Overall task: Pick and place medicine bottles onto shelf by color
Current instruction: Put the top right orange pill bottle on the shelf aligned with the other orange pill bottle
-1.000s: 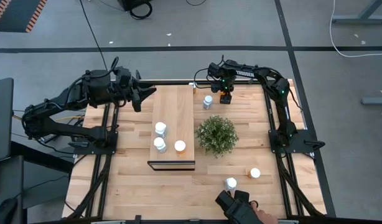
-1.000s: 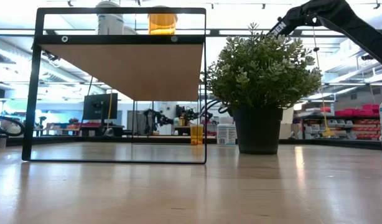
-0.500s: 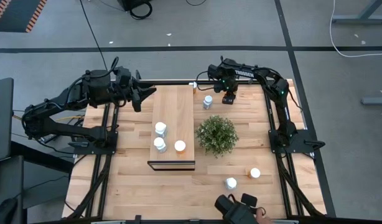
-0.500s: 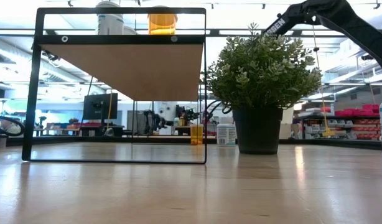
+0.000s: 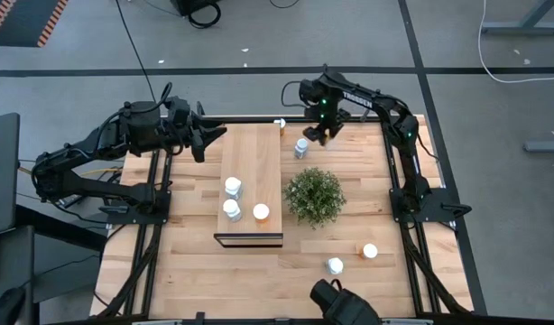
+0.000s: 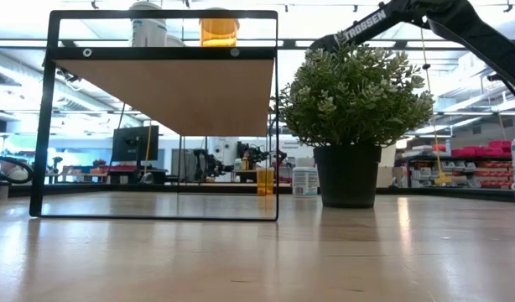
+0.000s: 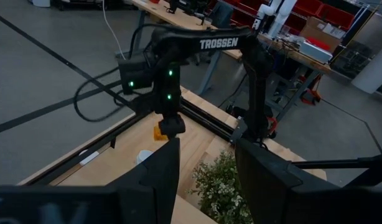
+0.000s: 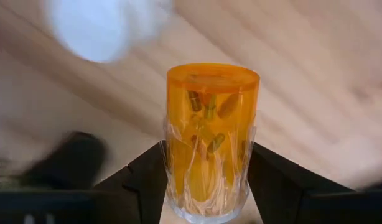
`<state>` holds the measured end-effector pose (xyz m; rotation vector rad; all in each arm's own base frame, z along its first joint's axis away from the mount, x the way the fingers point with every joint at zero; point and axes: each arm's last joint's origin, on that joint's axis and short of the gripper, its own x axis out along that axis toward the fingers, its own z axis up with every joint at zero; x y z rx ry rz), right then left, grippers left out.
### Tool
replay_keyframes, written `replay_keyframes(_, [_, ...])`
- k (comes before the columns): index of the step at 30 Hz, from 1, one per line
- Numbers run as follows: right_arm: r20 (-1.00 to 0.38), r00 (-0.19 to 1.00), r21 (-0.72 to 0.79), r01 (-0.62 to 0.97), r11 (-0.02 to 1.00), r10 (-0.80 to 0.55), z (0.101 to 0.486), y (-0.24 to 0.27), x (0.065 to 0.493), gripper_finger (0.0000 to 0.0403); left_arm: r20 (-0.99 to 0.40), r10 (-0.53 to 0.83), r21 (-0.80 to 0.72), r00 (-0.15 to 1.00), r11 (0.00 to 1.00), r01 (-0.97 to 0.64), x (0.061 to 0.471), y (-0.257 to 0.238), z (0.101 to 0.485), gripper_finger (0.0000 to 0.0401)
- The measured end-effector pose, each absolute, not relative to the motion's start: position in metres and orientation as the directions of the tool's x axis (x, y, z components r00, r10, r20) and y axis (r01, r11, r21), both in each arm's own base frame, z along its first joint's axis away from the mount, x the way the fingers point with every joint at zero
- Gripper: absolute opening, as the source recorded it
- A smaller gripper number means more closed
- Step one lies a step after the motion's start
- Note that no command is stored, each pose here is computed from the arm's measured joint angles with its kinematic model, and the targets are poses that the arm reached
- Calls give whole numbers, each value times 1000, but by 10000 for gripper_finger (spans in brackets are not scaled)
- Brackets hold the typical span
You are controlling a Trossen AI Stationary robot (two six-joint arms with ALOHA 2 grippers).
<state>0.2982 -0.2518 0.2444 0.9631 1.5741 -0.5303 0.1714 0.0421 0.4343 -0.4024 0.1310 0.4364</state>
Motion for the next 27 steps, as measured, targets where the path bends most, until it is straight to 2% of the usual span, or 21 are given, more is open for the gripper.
replay_keyframes(3, [-937, 57, 234, 837, 495, 346, 247, -250, 300, 204, -208, 385, -350, 899, 829, -436, 171, 42, 434, 162])
replay_keyframes(10, [-921, 15, 217, 849, 481, 389, 232, -246, 296, 204, -208, 385, -350, 899, 829, -436, 171, 42, 434, 162])
replay_keyframes(15, [-898, 19, 228, 875, 427, 440, 223, -249, 284, 204, -208, 384, -350, 899, 830, -435, 171, 42, 434, 162])
replay_keyframes(24, [-870, 104, 298, 889, 347, 481, 230, -255, 271, 204, -208, 384, -350, 899, 830, -435, 171, 42, 434, 162])
replay_keyframes(27, [-880, 137, 329, 867, 374, 456, 247, -249, 268, 204, -208, 385, -350, 899, 829, -436, 171, 42, 434, 162])
